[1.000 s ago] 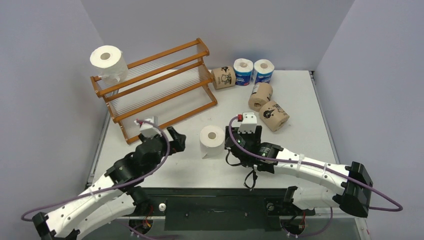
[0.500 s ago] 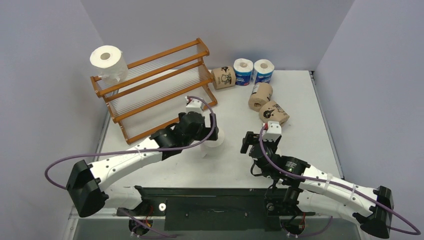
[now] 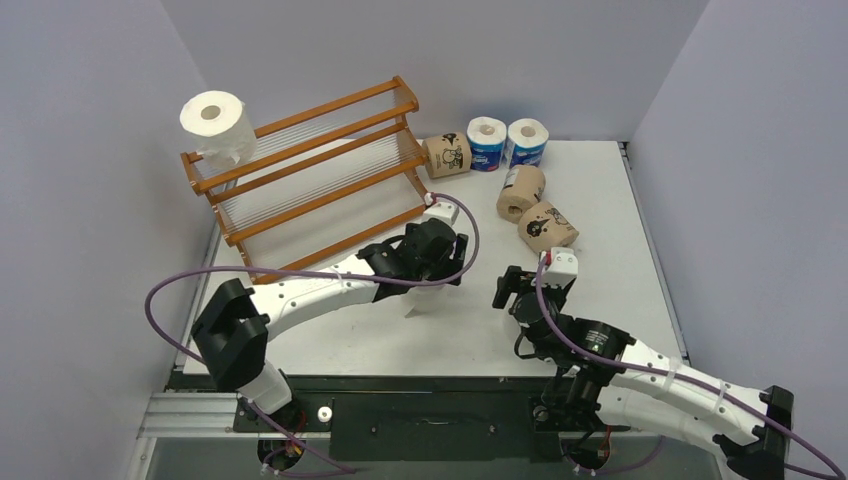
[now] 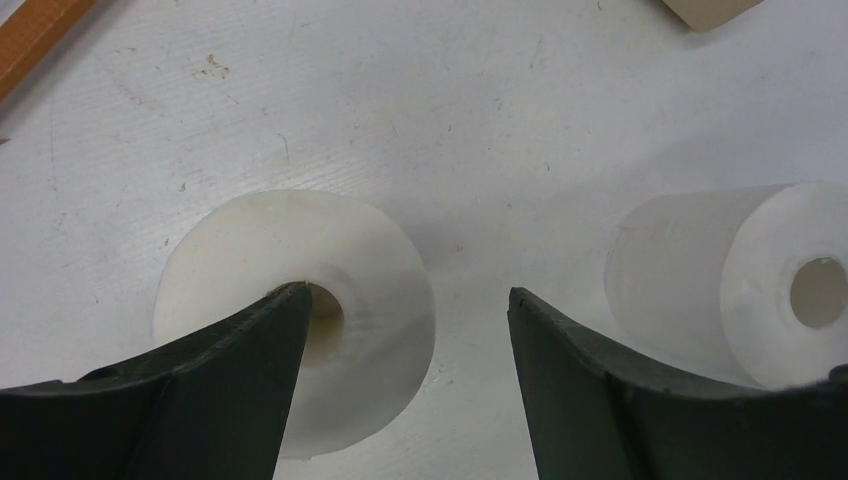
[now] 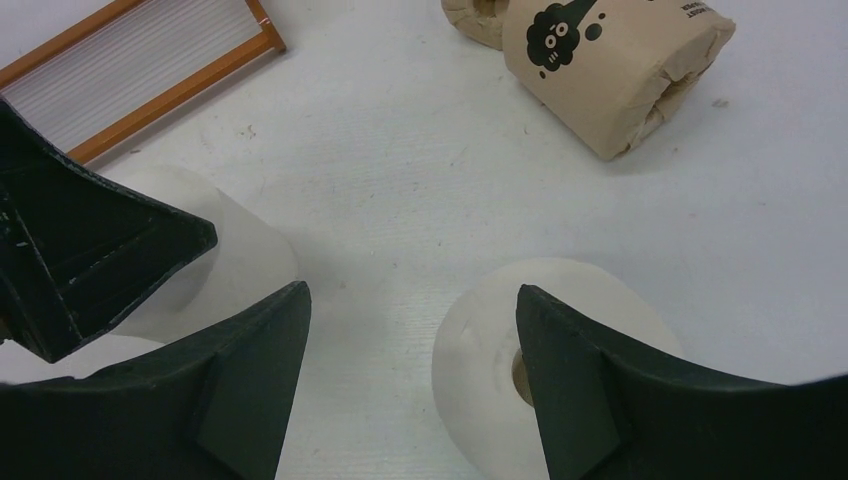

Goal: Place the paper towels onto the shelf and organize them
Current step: Pick up the paper towel from the center of the board.

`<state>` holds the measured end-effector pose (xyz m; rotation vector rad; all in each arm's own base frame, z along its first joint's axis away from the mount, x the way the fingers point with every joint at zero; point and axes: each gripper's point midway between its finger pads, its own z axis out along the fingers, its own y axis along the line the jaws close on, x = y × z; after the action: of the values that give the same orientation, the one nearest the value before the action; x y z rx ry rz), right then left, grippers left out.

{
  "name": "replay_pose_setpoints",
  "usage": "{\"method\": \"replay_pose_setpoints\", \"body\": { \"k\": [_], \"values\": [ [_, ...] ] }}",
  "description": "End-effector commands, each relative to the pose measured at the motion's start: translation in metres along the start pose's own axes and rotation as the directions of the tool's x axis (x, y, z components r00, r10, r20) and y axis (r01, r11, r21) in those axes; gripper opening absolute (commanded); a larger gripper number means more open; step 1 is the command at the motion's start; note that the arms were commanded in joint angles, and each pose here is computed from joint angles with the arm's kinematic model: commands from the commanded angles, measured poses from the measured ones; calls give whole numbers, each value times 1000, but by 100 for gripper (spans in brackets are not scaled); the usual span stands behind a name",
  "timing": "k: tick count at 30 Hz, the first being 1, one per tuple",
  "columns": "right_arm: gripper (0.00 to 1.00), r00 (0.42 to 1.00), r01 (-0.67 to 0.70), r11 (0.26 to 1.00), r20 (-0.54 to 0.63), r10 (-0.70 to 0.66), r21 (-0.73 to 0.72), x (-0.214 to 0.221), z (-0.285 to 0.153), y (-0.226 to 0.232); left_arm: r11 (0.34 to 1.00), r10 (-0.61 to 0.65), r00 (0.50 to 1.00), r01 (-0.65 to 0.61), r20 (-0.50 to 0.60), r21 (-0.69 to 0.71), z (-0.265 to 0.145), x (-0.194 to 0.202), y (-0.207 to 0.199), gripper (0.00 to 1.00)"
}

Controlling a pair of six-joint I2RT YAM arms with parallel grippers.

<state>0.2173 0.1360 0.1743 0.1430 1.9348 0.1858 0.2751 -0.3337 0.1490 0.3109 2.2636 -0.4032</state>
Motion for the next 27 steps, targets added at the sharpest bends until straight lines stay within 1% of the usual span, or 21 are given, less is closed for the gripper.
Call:
{"method": "replay_pose_setpoints", "body": {
  "k": [1,4,9,13,21,27],
  "values": [
    [70,998,-33,998,56,30,46,-10,-3,-17,999,22,1000,-23,19,34,1,-16,-15,69],
    [70,997,-36,998,68,33,52,-12,-5,-21,999,25,1000,-25,4,30,6,-12,-16,65],
    [70,997,-31,998,69,26,60,-12,-5,-23,1000,25,999,-25,-26,8,13,-2,-12,65],
    [70,997,-27,997,69,22,67,-12,-4,-23,1000,23,999,-23,-31,-7,14,1,-9,70],
    [70,997,-27,997,73,21,73,-14,-4,-24,999,18,999,-20,-44,-26,16,7,-4,72],
    [70,997,-30,997,74,24,73,-13,-4,-24,1000,1,1000,-1,-1,-29,2,-2,-2,84]
  ]
}}
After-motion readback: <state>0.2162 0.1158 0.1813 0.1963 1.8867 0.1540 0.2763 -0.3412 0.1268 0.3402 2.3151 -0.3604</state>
